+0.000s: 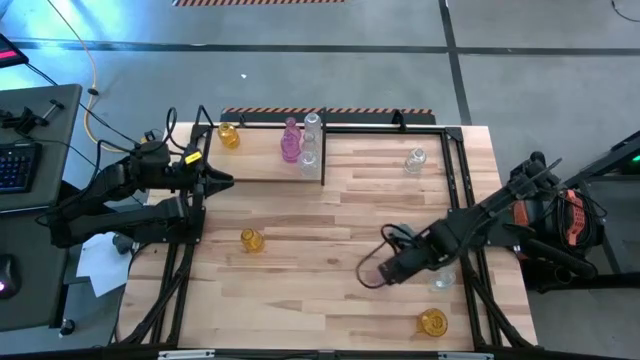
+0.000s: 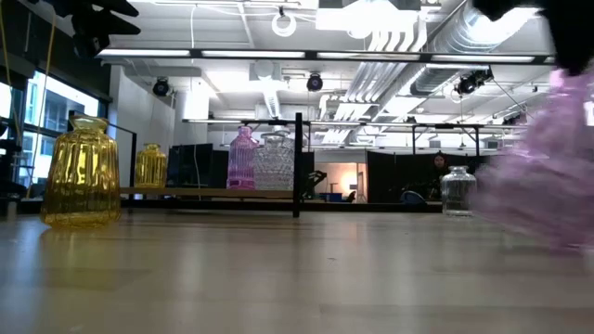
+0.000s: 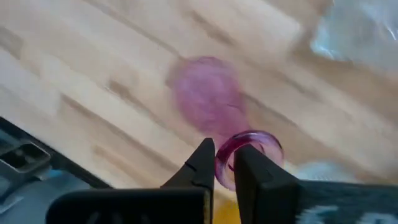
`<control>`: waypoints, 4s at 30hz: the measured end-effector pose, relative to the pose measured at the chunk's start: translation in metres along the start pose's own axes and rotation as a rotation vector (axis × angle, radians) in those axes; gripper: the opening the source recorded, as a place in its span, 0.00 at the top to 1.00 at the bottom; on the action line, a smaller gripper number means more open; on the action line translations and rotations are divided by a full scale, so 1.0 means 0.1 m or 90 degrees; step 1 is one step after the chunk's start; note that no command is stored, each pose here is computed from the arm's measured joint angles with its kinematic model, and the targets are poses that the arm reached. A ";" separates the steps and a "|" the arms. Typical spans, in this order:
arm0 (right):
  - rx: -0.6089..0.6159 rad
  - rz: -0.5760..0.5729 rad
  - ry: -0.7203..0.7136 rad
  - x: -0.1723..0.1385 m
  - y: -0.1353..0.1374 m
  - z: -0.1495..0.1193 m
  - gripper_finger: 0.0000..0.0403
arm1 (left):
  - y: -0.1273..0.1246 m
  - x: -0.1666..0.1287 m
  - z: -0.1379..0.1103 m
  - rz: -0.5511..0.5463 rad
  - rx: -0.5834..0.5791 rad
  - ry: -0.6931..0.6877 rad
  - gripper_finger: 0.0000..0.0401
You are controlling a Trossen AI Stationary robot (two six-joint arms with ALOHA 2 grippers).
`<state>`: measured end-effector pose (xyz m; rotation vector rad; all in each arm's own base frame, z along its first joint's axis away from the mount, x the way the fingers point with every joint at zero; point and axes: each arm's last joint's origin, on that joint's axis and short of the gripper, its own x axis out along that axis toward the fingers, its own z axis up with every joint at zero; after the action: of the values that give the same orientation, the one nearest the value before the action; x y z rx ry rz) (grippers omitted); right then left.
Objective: Sort vases onto shelf
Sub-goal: Put the pink vase on the shelf aligned with the other pink vases
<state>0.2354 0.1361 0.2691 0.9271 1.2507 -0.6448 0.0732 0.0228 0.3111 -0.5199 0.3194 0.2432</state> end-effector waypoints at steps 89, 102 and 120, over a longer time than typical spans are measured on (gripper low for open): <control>-0.477 0.099 -0.365 0.23 1.22 3.21 1.00 | 0.38 1.50 0.02 0.220 0.107 0.216 0.71; -0.475 0.092 -0.359 0.29 1.22 3.22 1.00 | 0.38 1.49 0.02 0.222 0.106 0.220 0.71; -0.552 0.179 -0.286 0.20 1.23 3.11 0.97 | 0.34 1.39 -0.03 0.187 0.111 0.267 0.71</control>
<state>0.4993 -0.0694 0.2928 0.1971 0.8337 -0.0385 0.1900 0.0701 0.2437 -0.3462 0.8205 0.3879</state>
